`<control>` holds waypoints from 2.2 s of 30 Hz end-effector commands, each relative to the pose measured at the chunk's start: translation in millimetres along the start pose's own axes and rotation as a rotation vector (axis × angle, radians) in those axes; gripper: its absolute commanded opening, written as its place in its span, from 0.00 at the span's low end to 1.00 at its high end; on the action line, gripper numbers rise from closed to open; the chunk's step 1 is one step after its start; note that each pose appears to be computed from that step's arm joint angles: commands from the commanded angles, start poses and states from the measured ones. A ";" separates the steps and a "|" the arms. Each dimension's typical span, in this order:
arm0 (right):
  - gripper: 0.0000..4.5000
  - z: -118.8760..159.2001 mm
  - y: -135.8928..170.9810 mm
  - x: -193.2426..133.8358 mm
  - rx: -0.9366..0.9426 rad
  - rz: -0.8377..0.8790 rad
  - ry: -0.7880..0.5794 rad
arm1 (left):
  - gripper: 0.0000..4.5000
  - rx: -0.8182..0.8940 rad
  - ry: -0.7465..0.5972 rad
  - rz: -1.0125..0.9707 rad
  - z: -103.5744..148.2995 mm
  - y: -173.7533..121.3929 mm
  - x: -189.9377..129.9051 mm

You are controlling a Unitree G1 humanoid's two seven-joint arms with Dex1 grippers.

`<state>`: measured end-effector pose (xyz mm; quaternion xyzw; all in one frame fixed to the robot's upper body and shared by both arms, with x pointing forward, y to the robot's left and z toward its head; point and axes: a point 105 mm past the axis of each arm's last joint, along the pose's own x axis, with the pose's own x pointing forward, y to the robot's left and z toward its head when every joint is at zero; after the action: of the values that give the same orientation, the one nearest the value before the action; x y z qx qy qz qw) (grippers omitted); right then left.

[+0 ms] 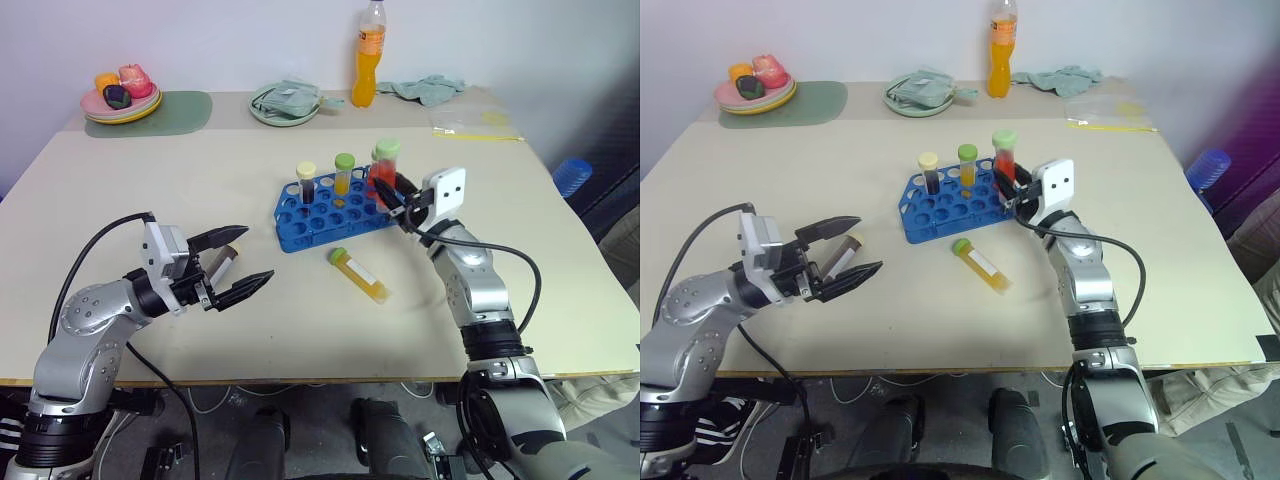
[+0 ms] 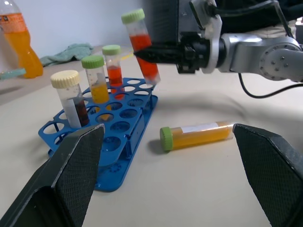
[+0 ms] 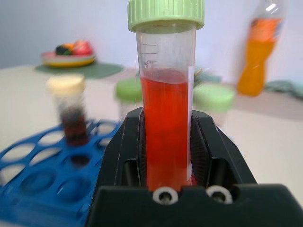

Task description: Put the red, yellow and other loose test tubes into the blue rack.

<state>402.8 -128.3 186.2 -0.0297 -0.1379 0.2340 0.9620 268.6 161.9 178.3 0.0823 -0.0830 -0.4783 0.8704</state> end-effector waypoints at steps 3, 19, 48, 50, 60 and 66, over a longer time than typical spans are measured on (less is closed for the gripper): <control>0.18 14.0 -7.3 9.5 -0.004 -0.055 -0.082 | 1.00 0.050 -0.032 -0.004 15.2 0.8 1.7; 0.18 -15.5 -1.6 17.4 -0.028 -0.071 -0.052 | 1.00 0.047 -0.028 -0.003 16.3 -0.9 0.8; 0.18 -31.8 -8.6 7.2 -0.026 -0.111 -0.037 | 1.00 0.047 -0.031 -0.008 19.9 -0.4 5.0; 0.18 -32.2 -8.9 7.3 -0.026 -0.116 -0.035 | 1.00 0.048 -0.032 -0.009 20.1 -0.4 5.3; 0.18 -37.1 -3.6 14.1 0.002 -0.122 -0.026 | 1.00 0.054 -0.026 -0.004 21.3 0.9 3.1; 0.18 -38.3 0.3 17.1 0.011 -0.124 -0.032 | 1.00 0.052 -0.024 0.000 21.1 0.1 2.4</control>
<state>426.9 -124.5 142.1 -0.0142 -0.1329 0.1724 0.9759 269.5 158.3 186.7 0.0849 -0.0845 -0.4774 0.8705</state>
